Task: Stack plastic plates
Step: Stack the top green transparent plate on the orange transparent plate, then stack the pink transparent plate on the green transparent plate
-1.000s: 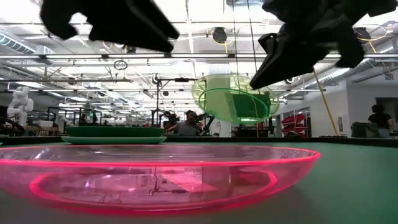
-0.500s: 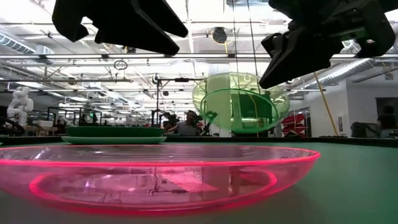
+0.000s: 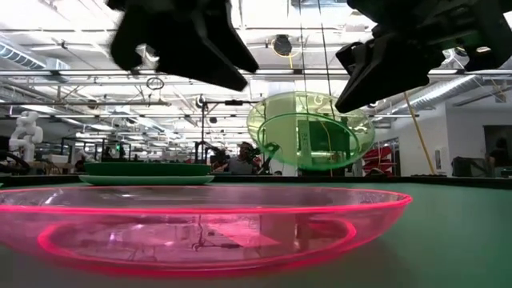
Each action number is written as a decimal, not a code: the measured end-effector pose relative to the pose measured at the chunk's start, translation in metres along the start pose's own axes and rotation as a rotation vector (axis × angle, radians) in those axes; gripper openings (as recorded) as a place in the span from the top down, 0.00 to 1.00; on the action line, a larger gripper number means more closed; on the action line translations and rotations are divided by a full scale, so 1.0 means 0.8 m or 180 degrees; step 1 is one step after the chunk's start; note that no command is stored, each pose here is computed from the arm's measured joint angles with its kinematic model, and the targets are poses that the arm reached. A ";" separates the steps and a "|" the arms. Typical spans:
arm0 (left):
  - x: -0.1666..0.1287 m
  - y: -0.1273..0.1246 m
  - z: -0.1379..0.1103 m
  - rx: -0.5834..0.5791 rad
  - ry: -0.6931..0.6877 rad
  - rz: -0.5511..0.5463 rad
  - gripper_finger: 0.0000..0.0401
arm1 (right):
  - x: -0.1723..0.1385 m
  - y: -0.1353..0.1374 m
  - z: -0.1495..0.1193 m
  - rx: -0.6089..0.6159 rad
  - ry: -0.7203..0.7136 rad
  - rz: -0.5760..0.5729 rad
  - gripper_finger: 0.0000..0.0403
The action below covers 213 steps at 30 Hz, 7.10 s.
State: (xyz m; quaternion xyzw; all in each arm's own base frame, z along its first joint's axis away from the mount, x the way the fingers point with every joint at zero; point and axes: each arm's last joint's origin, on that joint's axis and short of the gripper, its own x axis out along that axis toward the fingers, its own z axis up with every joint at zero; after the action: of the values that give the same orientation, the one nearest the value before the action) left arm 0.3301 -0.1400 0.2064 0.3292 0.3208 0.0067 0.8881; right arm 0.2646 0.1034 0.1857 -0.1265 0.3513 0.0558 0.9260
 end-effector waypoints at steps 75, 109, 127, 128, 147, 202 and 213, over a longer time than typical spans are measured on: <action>0.051 -0.006 -0.034 0.0376 0.0433 -0.0282 0.99 | -0.023 -0.008 0.012 0.0526 -0.0236 -0.0008 0.65; -0.094 0.100 -0.064 -0.0516 0.1486 -0.0077 0.99 | -0.052 -0.002 0.002 0.0790 -0.0098 -0.0622 0.64; -0.080 0.144 -0.145 -0.0840 0.2585 0.0393 0.99 | -0.052 -0.001 0.002 0.0724 -0.0079 -0.0620 0.64; -0.076 0.147 -0.153 -0.0873 0.2649 0.0412 0.99 | -0.052 -0.001 0.001 0.0721 -0.0072 -0.0621 0.64; -0.046 0.183 -0.215 -0.1528 0.2715 0.0452 0.95 | -0.052 -0.002 0.001 0.0709 -0.0067 -0.0620 0.64; -0.077 -0.005 -0.054 -0.1051 0.0481 -0.0552 0.55 | -0.020 0.058 0.014 0.0590 -0.0399 0.0694 0.64; -0.097 -0.066 -0.048 -0.1063 0.0417 -0.0605 0.55 | 0.009 0.117 0.018 0.0155 -0.0401 0.1006 0.64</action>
State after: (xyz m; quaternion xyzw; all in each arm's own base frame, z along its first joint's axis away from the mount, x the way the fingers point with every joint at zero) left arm 0.2360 -0.1764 0.1971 0.1445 0.4020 -0.0025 0.9042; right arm 0.2608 0.1977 0.1732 -0.0434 0.3093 0.2000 0.9287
